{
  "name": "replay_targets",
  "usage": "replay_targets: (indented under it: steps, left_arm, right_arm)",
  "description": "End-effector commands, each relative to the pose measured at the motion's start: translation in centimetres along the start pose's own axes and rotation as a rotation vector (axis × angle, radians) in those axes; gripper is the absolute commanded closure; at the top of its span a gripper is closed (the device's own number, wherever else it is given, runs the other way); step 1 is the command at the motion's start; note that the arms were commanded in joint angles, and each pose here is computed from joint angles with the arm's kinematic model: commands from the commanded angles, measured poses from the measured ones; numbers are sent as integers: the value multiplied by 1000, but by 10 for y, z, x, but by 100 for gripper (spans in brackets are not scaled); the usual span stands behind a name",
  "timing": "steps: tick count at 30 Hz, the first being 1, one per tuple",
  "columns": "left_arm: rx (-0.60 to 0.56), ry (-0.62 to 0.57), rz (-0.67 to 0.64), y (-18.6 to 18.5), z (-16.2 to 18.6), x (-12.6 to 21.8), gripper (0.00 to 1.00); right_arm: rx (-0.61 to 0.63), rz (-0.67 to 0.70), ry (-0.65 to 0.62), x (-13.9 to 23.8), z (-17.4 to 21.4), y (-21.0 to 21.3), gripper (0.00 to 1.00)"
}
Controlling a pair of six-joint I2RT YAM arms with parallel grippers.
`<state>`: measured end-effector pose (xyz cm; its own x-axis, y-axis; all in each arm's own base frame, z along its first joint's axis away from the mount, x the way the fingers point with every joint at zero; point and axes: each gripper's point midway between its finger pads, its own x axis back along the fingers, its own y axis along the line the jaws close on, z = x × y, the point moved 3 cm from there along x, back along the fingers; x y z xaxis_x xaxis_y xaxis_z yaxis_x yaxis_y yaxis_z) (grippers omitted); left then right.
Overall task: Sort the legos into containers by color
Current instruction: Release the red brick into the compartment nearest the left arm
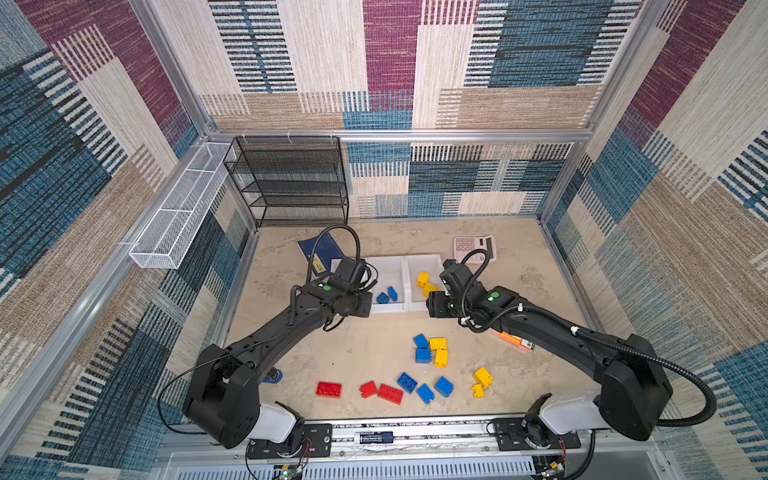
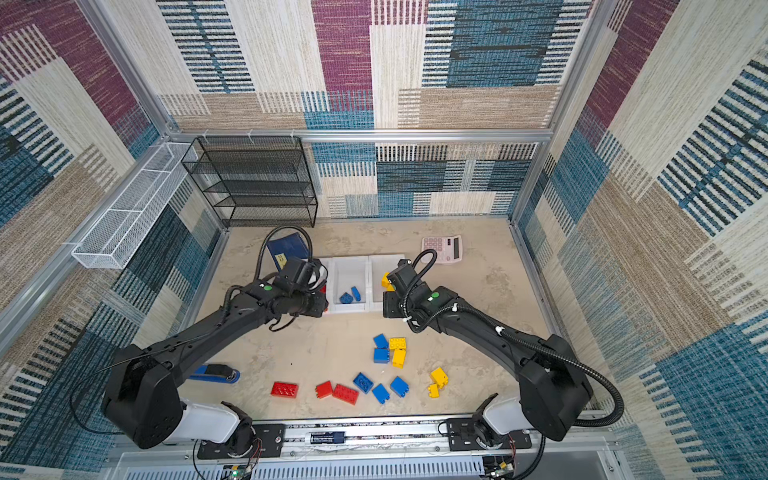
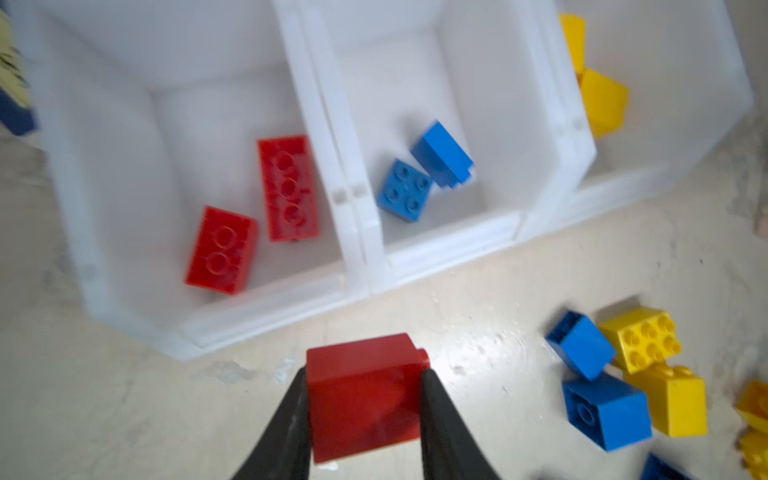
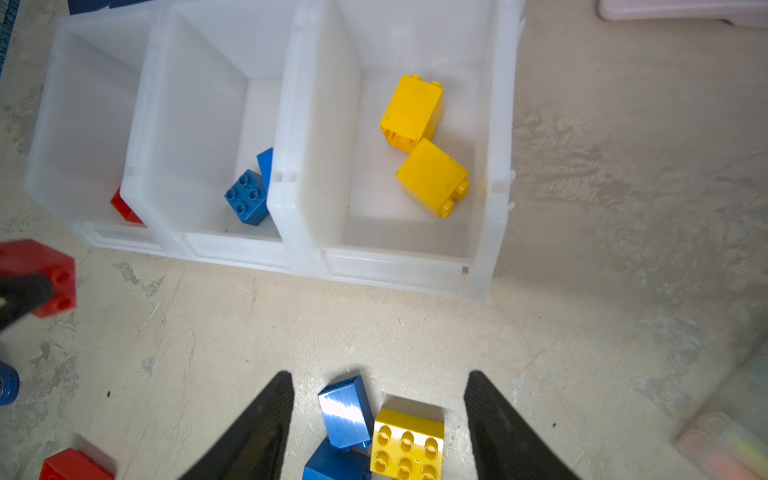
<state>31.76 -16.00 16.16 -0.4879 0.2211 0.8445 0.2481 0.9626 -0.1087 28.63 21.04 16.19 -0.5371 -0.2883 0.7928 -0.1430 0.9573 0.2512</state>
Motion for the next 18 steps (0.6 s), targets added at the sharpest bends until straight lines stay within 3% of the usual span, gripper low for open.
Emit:
replay_targets:
  steps: [1,7,13,18]
  left_arm:
    - [8,-12,-59,30,-18,-8,66]
    - [105,39,-64,55,-30,-40,65]
    - [148,41,-72,62,-36,-52,43]
    - [160,35,-79,63,-37,-49,39]
  right_arm:
    - [-11,1,-16,4,-1,-1,32]
    - [-18,11,-8,8,4,-6,32]
    - [-24,24,-1,12,9,-11,31]
    - [-31,27,28,10,20,-15,31]
